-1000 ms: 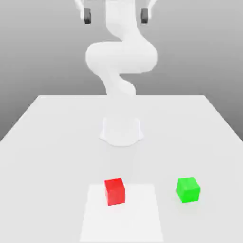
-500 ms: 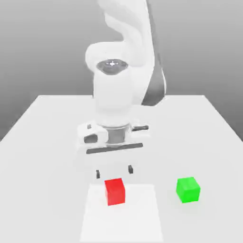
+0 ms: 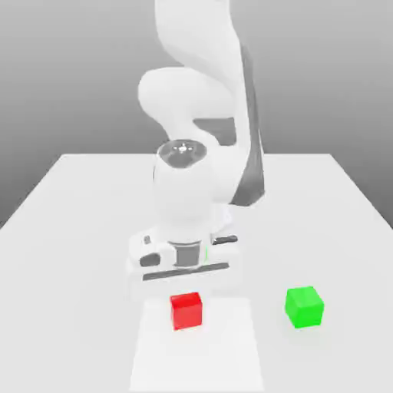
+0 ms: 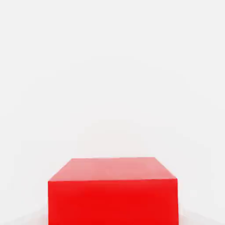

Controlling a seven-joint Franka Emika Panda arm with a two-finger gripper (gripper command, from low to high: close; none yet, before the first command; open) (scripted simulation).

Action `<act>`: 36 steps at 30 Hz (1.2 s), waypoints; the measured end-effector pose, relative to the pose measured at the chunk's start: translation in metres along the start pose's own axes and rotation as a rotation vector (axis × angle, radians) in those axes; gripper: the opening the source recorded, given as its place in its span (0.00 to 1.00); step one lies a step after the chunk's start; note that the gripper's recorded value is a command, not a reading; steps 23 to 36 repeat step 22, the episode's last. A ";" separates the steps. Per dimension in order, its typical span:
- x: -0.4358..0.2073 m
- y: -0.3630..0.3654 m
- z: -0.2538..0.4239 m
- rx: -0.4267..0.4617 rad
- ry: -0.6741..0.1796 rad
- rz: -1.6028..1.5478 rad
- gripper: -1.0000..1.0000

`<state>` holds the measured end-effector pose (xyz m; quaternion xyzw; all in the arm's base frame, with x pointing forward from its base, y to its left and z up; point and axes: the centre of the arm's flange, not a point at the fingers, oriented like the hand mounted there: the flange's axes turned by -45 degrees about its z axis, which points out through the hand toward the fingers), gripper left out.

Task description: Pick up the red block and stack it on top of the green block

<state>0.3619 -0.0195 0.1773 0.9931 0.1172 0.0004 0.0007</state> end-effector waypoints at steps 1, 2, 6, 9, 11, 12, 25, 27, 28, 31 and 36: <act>0.000 0.000 -0.009 0.000 0.000 0.001 0.00; -0.001 0.000 -0.017 0.001 0.000 0.001 0.00; 0.017 -0.059 -0.040 0.004 -0.001 -0.257 0.00; 0.028 -0.122 -0.052 0.004 -0.001 -0.544 0.00; 0.029 -0.163 -0.060 0.004 -0.001 -0.728 0.00; 0.028 -0.183 -0.063 0.003 -0.001 -0.817 0.00; 0.025 -0.218 -0.010 0.002 -0.001 -0.967 1.00; 0.025 -0.218 -0.010 0.002 -0.001 -0.967 1.00; 0.025 -0.218 -0.010 0.002 -0.001 -0.967 1.00; 0.025 -0.218 -0.010 0.002 -0.001 -0.967 1.00; 0.025 -0.218 -0.010 0.002 -0.001 -0.967 1.00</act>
